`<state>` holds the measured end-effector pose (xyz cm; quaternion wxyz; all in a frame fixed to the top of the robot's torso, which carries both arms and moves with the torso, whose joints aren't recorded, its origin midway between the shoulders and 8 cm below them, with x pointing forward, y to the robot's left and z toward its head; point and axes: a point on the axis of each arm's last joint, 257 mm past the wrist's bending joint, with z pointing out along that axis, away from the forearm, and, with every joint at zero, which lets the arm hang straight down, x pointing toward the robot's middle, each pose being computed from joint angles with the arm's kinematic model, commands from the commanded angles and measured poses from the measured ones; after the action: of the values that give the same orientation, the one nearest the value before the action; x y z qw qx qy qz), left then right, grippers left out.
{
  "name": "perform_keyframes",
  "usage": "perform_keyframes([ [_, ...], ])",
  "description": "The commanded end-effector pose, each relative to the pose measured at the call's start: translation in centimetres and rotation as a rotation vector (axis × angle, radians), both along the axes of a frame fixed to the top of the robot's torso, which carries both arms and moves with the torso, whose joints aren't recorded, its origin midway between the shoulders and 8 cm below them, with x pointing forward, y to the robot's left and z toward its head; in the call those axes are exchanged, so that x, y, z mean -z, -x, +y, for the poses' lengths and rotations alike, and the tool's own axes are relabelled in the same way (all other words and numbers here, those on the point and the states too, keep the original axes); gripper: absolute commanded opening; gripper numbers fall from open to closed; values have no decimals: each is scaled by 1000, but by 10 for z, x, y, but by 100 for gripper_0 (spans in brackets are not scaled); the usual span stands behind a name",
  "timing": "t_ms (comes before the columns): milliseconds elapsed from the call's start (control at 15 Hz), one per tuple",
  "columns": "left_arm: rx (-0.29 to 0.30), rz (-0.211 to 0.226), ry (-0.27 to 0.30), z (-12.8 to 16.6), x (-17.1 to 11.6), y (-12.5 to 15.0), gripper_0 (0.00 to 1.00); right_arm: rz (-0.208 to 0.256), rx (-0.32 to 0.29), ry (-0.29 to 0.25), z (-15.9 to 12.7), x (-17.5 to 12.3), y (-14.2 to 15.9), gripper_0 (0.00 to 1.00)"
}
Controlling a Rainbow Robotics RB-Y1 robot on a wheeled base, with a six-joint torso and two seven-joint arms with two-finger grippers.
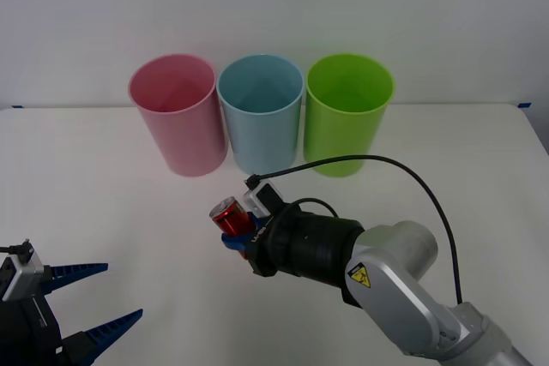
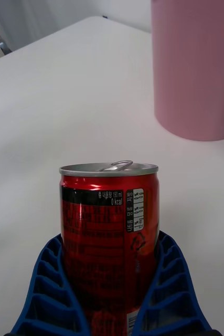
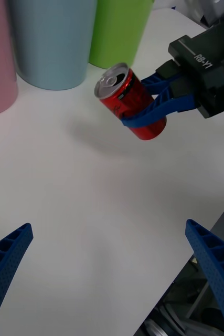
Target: Put cans in the blue bin and PET bottles in the pink bin and trash in the green bin.
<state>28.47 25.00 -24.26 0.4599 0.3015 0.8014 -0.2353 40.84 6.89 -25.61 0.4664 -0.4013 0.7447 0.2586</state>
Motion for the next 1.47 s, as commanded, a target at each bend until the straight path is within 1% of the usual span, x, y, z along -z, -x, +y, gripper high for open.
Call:
perform_keyframes([
  [67,0,0,0,0,0,0,100,-39,-6,-93,-27,-45,12,0],
  [200,0,0,0,0,0,0,100,-52,3,-154,-46,-73,24,0],
  [267,0,0,0,0,0,0,100,-71,18,-184,-62,-90,29,0],
  [333,0,0,0,0,0,0,100,-103,18,-190,-72,-101,33,0],
  [400,0,0,0,0,0,0,100,-126,15,-220,-88,-115,39,0],
  [600,0,0,0,0,0,0,100,-193,-22,-276,-121,-154,49,0],
  [733,0,0,0,0,0,0,100,-248,-45,-301,-135,-177,49,0],
  [800,0,0,0,0,0,0,100,-283,-56,-312,-142,-193,47,0],
  [933,0,0,0,0,0,0,100,-333,-73,-335,-144,-219,43,0],
  [1000,0,0,0,0,0,0,100,-357,-72,-352,-142,-231,39,0],
  [1067,0,0,0,0,0,0,100,-365,-72,-385,-138,-247,36,0],
  [1200,0,0,0,0,0,0,100,-364,-72,-427,-133,-268,31,0],
  [1333,0,0,0,0,0,0,100,-354,-72,-480,-125,-291,22,0],
  [1400,0,0,0,0,0,0,100,-356,-67,-501,-121,-299,13,0],
  [1467,0,0,0,0,0,0,100,-376,-53,-504,-117,-306,-3,0],
])
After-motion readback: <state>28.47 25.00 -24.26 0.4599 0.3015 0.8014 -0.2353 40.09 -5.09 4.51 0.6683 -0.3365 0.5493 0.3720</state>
